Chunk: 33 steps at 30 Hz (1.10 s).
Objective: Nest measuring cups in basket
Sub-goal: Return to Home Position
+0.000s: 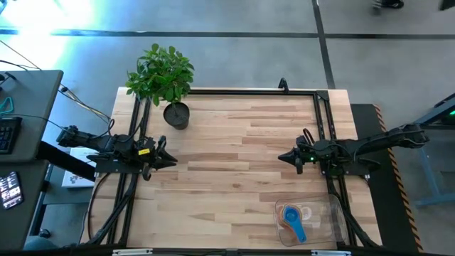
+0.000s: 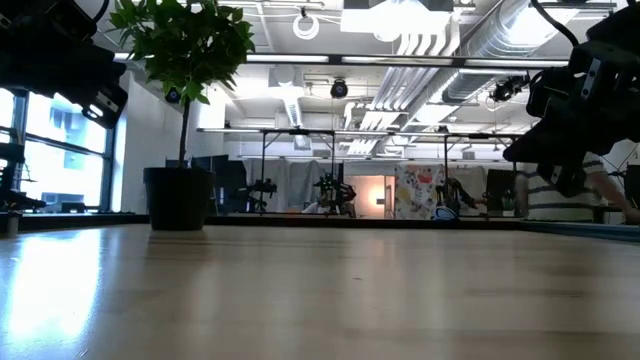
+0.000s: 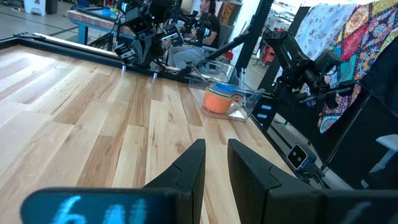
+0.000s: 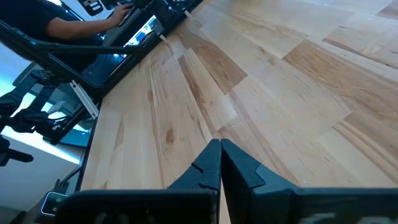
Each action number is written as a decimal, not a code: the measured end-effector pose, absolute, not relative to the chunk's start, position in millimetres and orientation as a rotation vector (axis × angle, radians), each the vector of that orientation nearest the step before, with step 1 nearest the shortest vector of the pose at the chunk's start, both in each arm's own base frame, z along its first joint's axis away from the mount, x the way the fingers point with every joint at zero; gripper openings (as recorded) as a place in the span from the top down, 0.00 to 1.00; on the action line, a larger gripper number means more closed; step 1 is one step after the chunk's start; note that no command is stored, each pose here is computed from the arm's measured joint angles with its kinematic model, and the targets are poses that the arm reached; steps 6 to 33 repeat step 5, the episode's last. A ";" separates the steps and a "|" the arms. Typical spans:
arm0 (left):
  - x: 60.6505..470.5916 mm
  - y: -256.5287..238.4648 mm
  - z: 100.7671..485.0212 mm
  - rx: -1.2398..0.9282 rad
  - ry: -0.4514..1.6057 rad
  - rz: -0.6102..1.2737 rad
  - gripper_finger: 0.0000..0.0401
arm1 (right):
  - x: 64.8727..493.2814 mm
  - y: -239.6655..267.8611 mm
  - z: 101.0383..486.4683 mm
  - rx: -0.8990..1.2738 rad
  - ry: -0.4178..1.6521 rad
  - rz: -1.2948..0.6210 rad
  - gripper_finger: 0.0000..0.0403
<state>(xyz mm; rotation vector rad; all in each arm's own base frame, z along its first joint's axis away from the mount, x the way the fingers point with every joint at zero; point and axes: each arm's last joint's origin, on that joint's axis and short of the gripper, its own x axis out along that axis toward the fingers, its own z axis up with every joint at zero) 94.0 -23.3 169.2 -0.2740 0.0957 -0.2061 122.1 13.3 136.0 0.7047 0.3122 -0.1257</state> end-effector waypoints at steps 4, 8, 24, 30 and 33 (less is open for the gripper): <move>94.0 -23.3 169.2 -0.274 0.096 -0.206 0.85 | 122.1 13.3 136.0 0.705 0.312 -0.126 1.00; 94.0 -23.3 169.2 -0.274 0.096 -0.206 0.85 | 122.1 13.3 135.9 0.705 0.312 -0.126 1.00; 94.0 -23.3 169.2 -0.274 0.096 -0.206 0.85 | 122.1 13.3 135.9 0.705 0.312 -0.126 1.00; 94.0 -23.3 169.2 -0.274 0.096 -0.206 0.85 | 122.1 13.3 135.9 0.705 0.312 -0.126 1.00; 94.0 -23.3 169.2 -0.274 0.096 -0.206 0.85 | 122.1 13.3 135.9 0.705 0.312 -0.126 1.00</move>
